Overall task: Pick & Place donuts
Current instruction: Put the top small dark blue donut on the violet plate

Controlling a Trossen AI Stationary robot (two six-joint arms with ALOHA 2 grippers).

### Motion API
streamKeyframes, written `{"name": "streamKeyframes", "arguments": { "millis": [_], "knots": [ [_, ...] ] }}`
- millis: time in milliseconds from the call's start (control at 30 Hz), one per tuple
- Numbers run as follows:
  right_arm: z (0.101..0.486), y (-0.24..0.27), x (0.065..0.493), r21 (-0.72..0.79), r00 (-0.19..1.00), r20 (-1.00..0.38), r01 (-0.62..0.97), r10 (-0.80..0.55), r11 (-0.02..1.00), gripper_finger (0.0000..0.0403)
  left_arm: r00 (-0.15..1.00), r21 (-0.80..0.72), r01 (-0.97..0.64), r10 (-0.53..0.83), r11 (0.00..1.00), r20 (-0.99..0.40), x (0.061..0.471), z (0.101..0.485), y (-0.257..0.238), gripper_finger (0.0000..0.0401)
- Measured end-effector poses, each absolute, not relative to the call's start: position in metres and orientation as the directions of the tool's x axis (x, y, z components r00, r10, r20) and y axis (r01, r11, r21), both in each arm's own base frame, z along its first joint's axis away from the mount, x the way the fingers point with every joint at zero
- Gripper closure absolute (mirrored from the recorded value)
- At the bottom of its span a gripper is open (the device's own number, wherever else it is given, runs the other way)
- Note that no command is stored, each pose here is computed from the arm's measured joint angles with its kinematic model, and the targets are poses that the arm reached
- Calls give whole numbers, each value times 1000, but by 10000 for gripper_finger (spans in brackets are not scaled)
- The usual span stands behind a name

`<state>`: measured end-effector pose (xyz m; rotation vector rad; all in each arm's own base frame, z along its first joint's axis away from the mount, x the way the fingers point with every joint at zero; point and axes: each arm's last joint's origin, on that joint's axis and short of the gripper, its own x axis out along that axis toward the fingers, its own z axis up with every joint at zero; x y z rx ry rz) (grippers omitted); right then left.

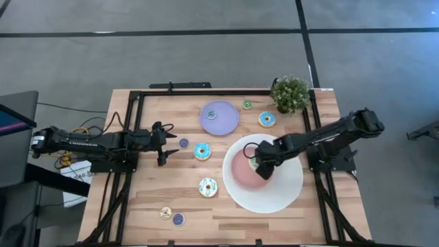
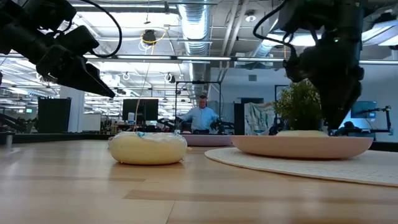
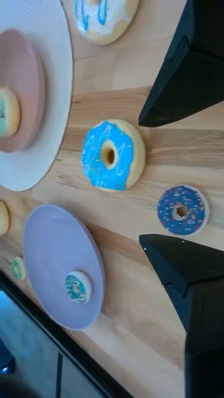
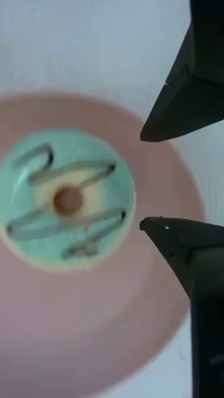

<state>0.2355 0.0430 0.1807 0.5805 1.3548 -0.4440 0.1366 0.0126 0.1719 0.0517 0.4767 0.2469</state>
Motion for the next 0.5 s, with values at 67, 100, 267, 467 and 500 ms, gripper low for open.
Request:
{"name": "streamKeyframes", "arguments": {
  "millis": [67, 100, 267, 467, 500],
  "knots": [
    [181, 45, 236, 141, 183, -982, 597, 37, 790, 196, 857, 107, -222, 247, 969, -452, 136, 172, 13, 111],
    [183, 46, 235, 143, 186, -982, 595, 38, 791, 194, 860, 107, -223, 247, 969, -448, 137, 172, 13, 111],
    [195, 45, 230, 184, 245, -969, 591, 42, 785, 188, 859, 106, -223, 247, 969, -449, 137, 172, 13, 111],
    [211, 46, 222, 232, 307, -950, 571, 57, 788, 188, 859, 109, -221, 247, 969, -449, 137, 172, 13, 111],
    [213, 48, 220, 236, 312, -948, 561, 61, 794, 188, 859, 110, -221, 247, 969, -449, 137, 172, 13, 111]
  ]
}}
